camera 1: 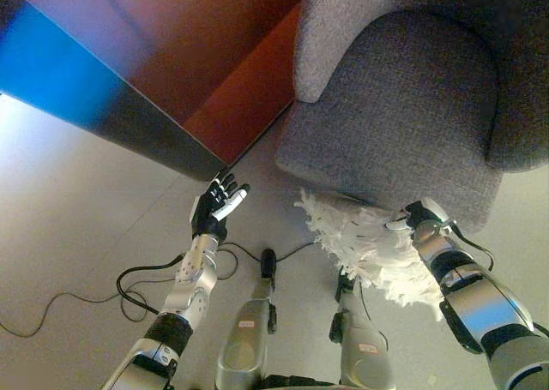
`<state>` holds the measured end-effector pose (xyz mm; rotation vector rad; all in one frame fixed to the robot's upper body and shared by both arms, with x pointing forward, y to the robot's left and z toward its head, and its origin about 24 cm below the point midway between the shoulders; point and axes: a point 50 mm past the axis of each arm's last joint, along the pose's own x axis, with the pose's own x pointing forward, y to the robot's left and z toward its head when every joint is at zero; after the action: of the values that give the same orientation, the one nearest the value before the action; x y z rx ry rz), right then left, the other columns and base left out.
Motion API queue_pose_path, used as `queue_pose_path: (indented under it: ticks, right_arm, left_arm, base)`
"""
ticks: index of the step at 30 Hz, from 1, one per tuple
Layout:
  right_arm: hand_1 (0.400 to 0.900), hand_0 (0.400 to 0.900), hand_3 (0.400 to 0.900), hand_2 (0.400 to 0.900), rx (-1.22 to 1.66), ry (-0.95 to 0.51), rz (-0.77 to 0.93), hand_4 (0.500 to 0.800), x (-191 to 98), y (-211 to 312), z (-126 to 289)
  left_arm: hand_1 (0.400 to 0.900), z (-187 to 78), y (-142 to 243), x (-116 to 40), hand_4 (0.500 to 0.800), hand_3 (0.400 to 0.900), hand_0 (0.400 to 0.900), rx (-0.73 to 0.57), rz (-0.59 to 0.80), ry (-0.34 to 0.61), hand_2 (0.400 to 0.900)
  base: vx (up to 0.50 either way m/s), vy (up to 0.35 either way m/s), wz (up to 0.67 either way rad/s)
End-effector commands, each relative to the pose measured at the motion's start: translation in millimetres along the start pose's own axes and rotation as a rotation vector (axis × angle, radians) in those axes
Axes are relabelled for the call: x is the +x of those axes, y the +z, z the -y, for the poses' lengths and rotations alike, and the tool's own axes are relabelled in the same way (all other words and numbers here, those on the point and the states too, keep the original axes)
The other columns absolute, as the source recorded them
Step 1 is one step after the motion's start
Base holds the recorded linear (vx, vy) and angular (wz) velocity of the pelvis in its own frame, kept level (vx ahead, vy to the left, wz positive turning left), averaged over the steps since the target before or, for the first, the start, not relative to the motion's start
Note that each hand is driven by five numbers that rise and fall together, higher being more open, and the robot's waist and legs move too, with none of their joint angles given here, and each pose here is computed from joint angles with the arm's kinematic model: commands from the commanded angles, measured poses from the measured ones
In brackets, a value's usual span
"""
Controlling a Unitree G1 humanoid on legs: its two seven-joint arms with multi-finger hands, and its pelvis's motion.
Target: Pick up the pillow and put it on the sofa.
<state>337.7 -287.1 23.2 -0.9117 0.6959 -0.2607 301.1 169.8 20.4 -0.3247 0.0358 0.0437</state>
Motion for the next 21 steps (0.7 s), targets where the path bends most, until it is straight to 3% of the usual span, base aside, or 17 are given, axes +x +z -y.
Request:
queue_pose_path:
  ticks: [1,9,21]
  right_arm:
    - [0.4,0.4,0.4,0.4,-0.063,-0.152,0.039,0.5,2.6,16.9,48.8]
    - [0.4,0.4,0.4,0.4,-0.053,-0.155,0.047,0.5,2.5,16.9,49.9]
    - [0.4,0.4,0.4,0.4,-0.058,-0.107,0.098,0.5,0.4,2.7,32.3]
  left_arm:
    - [0.9,19.0,49.9,7.5,0.8,0.9,0.9,0.0,0.24,-0.114,0.9]
    - [0.9,19.8,49.2,7.3,0.8,0.9,0.9,-0.007,0.238,-0.11,0.9]
    - [0.9,-2.3,28.6,-1.7,0.8,0.9,0.9,0.006,0.132,-0.045,0.9]
  base:
    - [0.0,0.0,0.0]
    - [0.0,0.0,0.0]
    - [0.064,-0.007,0.01]
